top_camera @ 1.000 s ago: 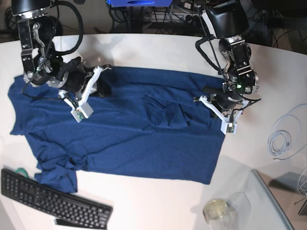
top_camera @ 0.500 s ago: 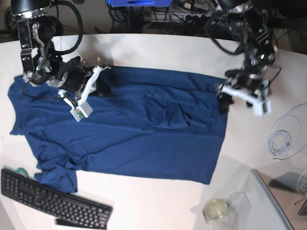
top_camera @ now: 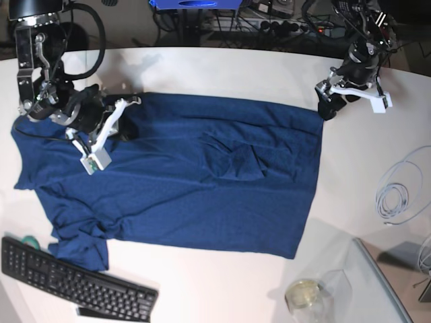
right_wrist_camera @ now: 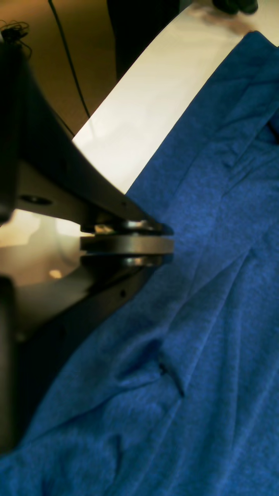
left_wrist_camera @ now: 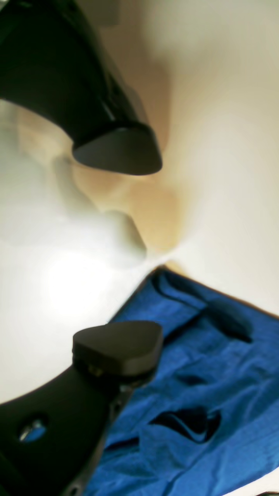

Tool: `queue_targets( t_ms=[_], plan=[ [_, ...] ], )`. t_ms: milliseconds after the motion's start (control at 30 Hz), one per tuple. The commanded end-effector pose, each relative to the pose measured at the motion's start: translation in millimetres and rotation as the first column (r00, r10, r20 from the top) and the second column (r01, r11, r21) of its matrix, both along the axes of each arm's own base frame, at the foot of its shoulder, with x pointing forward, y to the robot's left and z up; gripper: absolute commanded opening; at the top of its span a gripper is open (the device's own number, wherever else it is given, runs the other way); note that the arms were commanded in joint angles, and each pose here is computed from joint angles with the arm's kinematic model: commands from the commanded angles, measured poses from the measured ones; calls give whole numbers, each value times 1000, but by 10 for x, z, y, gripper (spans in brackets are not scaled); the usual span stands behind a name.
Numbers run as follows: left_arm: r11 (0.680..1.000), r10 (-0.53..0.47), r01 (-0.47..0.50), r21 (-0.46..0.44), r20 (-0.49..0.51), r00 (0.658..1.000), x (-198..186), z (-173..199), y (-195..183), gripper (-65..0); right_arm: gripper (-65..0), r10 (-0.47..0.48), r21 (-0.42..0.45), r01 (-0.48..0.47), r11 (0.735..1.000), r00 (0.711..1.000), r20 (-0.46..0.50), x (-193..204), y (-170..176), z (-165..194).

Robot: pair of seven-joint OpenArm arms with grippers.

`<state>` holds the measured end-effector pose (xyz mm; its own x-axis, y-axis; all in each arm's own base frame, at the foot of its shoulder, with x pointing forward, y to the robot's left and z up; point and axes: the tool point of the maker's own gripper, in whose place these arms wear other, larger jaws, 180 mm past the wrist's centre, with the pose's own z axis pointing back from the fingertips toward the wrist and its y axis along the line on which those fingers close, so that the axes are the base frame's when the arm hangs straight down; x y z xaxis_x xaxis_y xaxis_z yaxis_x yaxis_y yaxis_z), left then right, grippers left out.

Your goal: Layout the t-shirt on the table in an organized manner, then fold the t-shirt properly

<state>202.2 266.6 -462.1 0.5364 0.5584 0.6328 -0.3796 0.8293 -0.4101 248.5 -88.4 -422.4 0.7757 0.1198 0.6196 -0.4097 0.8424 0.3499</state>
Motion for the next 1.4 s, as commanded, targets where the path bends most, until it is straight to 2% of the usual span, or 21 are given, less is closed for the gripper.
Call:
queue_targets(
  t_ms=[0, 100, 233, 333, 467, 600, 667, 1033, 1200, 1367],
  plan=[
    [1000, 9, -9, 13, 42, 999, 90, 89, 76, -89, -644, 1, 15, -2, 1000, 999, 51, 104, -5, 127],
    [1000, 17, -17, -13, 32, 999, 124, 5, 44, -100, -644, 1, 15, -2, 1000, 999, 49, 98, -5, 123],
    [1000, -12, 12, 19, -16, 1000, 164, -106, 20, -252, -644, 1, 15, -2, 1000, 999, 49, 98, -5, 123],
    [999, -27, 28, 28, -42, 999, 199, -178, -10, -308, -644, 1, 15, -2, 1000, 999, 52, 111, -5, 131],
    [1000, -29, 29, 6, -58, 998, 227, -261, -58, -306, -644, 1, 15, -2, 1000, 999, 54, 117, -5, 135],
    [992, -124, 123, -17, -76, 989, 293, -338, -349, -313, -644, 1, 15, -2, 1000, 998, 56, 123, -5, 139],
    [990, -140, 139, -24, -79, 987, 304, -356, -408, -313, -644, 1, 15, -2, 1000, 998, 56, 123, -5, 139],
    [991, -131, 129, -26, -79, 988, 273, -358, -388, -314, -644, 0, 14, 0, 1000, 998, 57, 127, -15, 141],
    [997, -72, 71, -15, -79, 994, 211, -341, -197, -316, -644, 0, 14, 0, 1000, 998, 57, 127, -15, 141],
    [989, -146, 145, -23, -84, 986, 283, -366, -418, -316, -644, -1, 16, 0, 1000, 998, 57, 132, -11, 141]
  ],
)
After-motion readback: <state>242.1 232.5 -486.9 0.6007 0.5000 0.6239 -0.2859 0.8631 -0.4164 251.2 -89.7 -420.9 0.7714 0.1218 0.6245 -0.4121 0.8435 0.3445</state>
